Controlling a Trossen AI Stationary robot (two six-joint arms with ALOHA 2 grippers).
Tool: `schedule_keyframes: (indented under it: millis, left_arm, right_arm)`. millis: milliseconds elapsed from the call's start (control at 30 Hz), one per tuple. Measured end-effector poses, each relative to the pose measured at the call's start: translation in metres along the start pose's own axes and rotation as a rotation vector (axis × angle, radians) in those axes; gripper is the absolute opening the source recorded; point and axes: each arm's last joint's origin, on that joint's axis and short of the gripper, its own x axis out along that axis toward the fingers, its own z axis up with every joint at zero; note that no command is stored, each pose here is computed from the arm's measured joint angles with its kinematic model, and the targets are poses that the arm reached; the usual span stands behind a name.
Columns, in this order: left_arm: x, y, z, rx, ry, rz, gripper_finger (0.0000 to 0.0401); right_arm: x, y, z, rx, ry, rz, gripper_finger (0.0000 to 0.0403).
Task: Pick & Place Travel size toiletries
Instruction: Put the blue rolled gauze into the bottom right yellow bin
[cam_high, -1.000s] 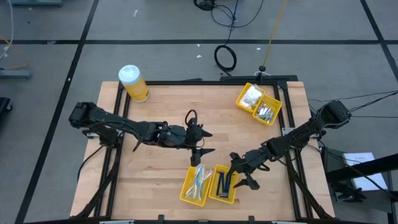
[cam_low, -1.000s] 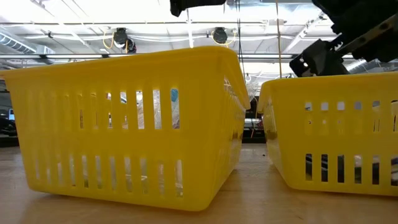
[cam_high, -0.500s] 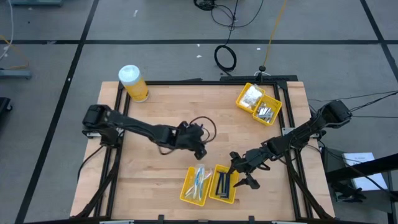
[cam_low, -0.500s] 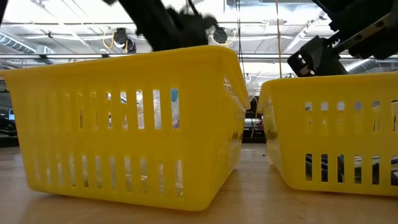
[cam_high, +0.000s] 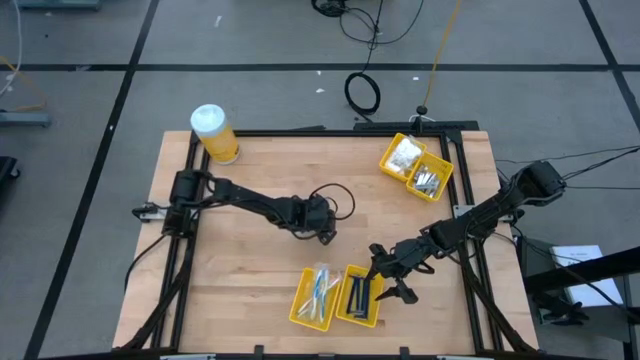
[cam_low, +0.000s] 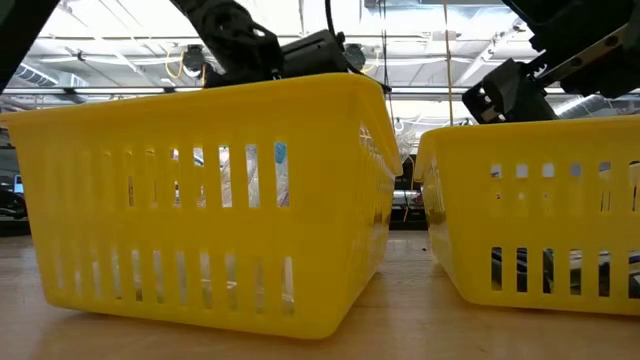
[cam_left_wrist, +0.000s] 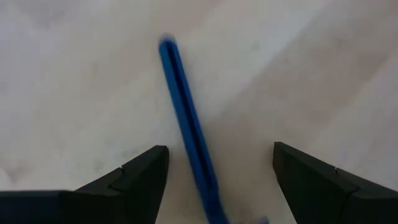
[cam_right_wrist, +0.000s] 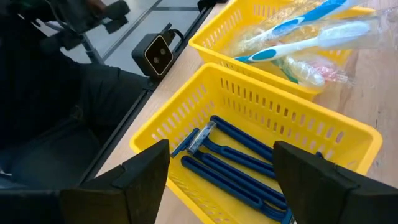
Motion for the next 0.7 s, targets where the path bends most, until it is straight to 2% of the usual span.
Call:
schedule_keyframes:
  millis: [167,267,400,533,633,700]
  left_arm:
    - [0.011,0.005,-0.001,-0.001,0.028,0.036,0.0283]
    - [0.013,0.006,-0.003,0.002,0.059,0.035,0.0260]
    - [0.014,0.008,-0.005,-0.016,0.077,0.043,0.0191]
    - [0.013,0.007,-0.005,-0.015,0.082,0.035,0.0097]
    - [0.002,0.006,0.000,0.020,0.065,-0.011,0.0036]
    - [-0.009,0.005,0.002,0.061,0.055,-0.038,0.0014]
  right_arm:
    - [0.000,0.000,0.000,0.000,0.002,0.000,0.0270]
    - [0.000,0.000,-0.001,0.002,0.006,-0.002,0.0270]
    - [0.000,-0.002,0.000,0.006,0.006,-0.007,0.0270]
    - [-0.001,-0.004,-0.001,0.010,0.011,-0.013,0.0270]
    - [-0.001,-0.004,-0.001,0.011,0.017,-0.014,0.0270]
    - [-0.001,-0.004,-0.001,0.012,0.019,-0.014,0.0270]
